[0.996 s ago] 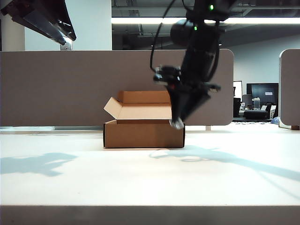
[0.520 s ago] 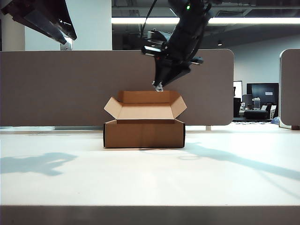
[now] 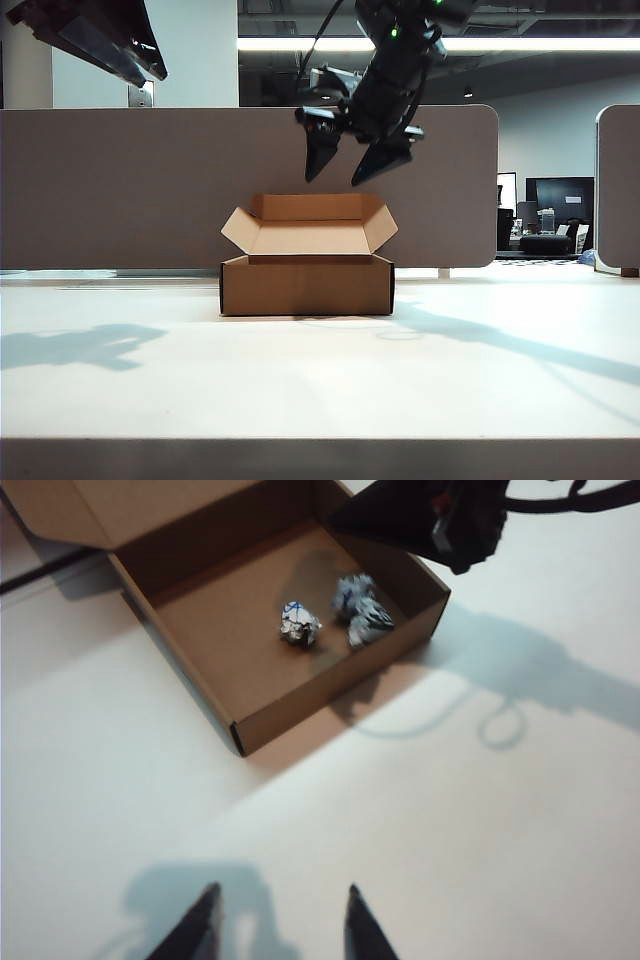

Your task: Pick up all the paper balls on the table and put them in the paper box.

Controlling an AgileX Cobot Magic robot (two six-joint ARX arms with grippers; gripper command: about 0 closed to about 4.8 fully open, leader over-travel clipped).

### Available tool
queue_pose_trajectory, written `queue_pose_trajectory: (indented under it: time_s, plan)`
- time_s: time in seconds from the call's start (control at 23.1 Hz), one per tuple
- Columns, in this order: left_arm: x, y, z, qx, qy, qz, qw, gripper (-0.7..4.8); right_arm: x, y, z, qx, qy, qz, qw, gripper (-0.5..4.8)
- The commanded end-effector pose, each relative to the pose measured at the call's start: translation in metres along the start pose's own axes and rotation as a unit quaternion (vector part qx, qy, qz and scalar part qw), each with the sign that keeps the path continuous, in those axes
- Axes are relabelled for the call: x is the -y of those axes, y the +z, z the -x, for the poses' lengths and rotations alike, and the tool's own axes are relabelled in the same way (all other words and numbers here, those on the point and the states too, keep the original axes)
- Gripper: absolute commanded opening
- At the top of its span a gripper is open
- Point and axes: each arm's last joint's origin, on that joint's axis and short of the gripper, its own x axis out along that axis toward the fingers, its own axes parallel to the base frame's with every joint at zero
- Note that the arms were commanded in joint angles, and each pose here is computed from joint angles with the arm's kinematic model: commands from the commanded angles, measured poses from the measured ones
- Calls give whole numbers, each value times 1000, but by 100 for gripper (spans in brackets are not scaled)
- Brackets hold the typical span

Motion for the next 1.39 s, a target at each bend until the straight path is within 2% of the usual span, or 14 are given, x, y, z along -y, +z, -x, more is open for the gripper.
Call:
queue_pose_trajectory:
  time_s: [0.04, 0.09, 0.17, 0.3, 0.39, 0.56, 0.69, 0.78, 0.91, 1.0, 1.04, 1.13, 1.26, 1.39]
  plan:
    - [0, 6, 4, 31, -3, 28, 999, 31, 2, 21, 42, 34, -3, -32, 999, 386]
    - [1, 7, 9, 40, -1, 33, 999, -6, 4, 27, 60, 46, -10, -50, 998, 386]
    - [5, 8, 25, 59, 3, 29, 998, -6, 3, 40, 100, 77, -37, -54, 995, 372]
    - [12, 5, 60, 88, 34, 23, 995, -6, -1, 51, 164, 115, -40, -51, 991, 364]
    - [21, -4, 97, 112, 65, 20, 991, -6, -5, 49, 217, 139, -40, -50, 988, 353]
    - [34, -23, 133, 148, 71, 14, 986, -6, -10, 31, 267, 164, -39, -49, 984, 323]
    - [46, -54, 163, 159, 71, 22, 984, -6, -17, -19, 322, 185, -39, -49, 981, 300]
    - [52, -68, 173, 166, 69, 28, 983, -6, -19, -43, 341, 196, -44, -49, 978, 296]
    - [58, -87, 185, 177, 69, 35, 981, -6, -22, -84, 368, 215, -59, -51, 973, 263]
    - [63, -104, 193, 197, 71, 31, 977, -6, -26, -130, 389, 242, -63, -46, 967, 238]
    - [64, -110, 191, 207, 72, 27, 975, -5, -28, -148, 396, 257, -63, -46, 963, 189]
    - [63, -114, 185, 204, 73, 26, 976, -5, -29, -167, 401, 274, -64, -46, 958, 144]
    - [61, -119, 170, 182, 61, 32, 981, -6, -31, -193, 407, 297, -64, -46, 952, 141]
    - [56, -121, 152, 185, 64, 51, 979, -6, -30, -211, 407, 307, -89, -64, 945, 138]
